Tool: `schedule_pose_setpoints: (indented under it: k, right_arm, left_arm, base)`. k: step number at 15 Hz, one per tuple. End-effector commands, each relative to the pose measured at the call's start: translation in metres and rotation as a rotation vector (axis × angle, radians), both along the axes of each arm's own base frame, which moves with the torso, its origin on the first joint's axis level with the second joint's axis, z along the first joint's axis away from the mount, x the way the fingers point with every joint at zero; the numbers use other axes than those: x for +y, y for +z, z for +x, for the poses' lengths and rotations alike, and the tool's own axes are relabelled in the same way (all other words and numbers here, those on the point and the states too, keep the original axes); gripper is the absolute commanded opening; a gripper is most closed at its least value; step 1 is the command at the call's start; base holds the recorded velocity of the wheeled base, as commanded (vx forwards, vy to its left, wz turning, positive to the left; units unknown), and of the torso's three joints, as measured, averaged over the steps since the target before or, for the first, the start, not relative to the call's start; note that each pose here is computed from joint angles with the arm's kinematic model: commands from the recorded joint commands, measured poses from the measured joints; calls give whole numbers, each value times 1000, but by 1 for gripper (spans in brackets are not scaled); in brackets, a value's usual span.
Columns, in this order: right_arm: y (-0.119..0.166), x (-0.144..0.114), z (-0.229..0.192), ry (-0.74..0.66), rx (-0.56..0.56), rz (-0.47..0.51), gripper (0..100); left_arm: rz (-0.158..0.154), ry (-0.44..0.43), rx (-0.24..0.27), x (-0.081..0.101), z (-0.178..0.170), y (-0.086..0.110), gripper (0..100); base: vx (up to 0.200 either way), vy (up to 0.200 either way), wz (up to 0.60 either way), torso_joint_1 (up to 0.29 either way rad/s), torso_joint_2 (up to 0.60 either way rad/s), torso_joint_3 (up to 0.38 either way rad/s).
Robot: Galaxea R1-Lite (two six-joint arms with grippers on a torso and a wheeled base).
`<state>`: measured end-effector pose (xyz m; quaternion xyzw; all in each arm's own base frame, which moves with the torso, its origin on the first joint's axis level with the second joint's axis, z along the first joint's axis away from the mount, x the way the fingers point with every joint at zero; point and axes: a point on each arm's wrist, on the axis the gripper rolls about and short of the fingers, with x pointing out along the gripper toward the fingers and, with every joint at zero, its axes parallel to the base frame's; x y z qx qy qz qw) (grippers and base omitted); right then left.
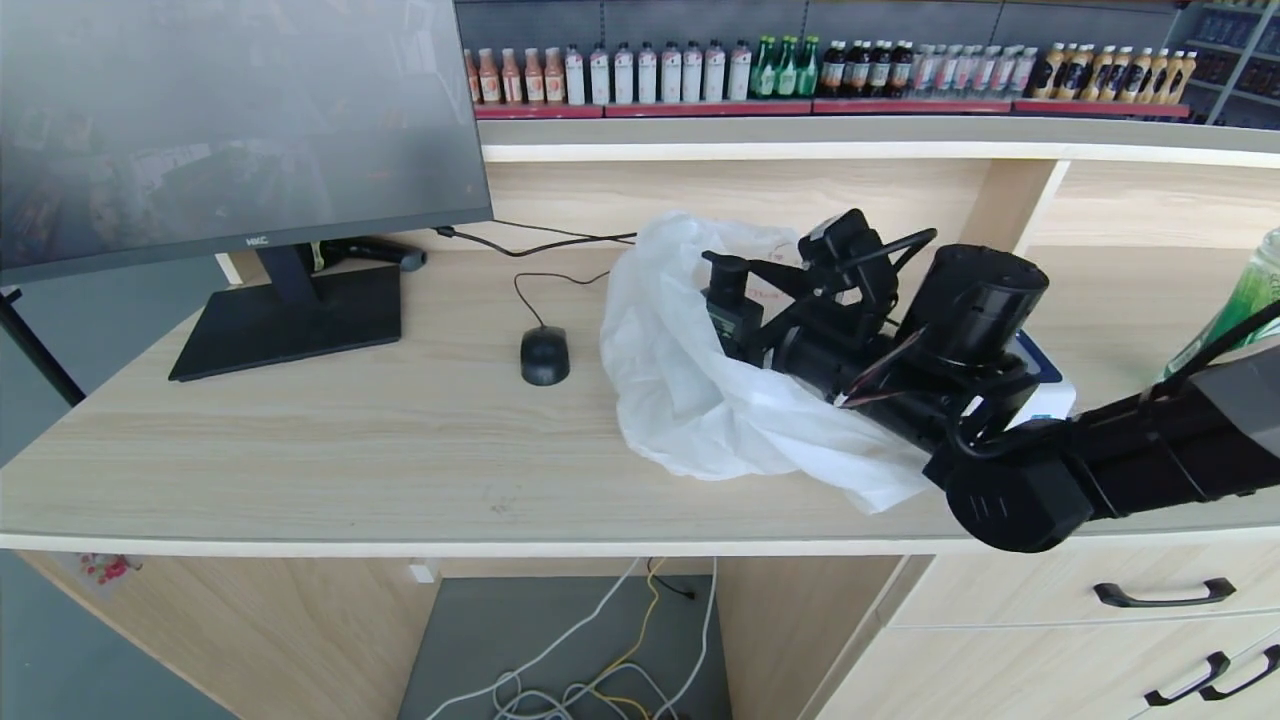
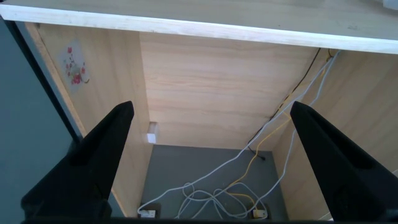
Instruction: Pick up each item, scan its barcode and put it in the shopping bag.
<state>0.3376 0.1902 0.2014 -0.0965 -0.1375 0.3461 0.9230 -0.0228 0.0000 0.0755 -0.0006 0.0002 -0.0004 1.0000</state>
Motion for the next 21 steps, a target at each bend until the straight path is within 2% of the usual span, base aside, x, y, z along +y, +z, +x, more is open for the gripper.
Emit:
schedule_pose_setpoints:
  k: [1,4,7,10,13,17,21]
  right_arm:
    - [24,-26,-28,-24,-26,24,100]
    - [33,-46,-60,-36,-17,46,100]
    - [40,-59,-73,-52,-44,69,100]
    - [33,-65,-76,-64,-45,98,100]
    - [26,-76,-97,-92,-47,110,100]
    - [22,-80,-104,-164,-93,175,100]
    - [-1,-84,-113,-209,-28,182,100]
  left_arm:
    - [0,1,0,0,0,0,100]
    - [0,1,0,0,0,0,100]
    - [4,-1,0,0,0,0,100]
    - [4,-1,0,0,0,0,100]
    - [3,-1,0,0,0,0,100]
    - [0,-1,0,0,0,0,100]
    - [3,1,0,0,0,0,100]
  base:
    - [0,0,0,0,0,0]
    - [0,0,0,0,0,0]
    - [0,0,0,0,0,0]
    - [0,0,0,0,0,0]
    - [0,0,0,0,0,0]
    - [-200,0,0,7,4,0]
    - [0,0,0,0,0,0]
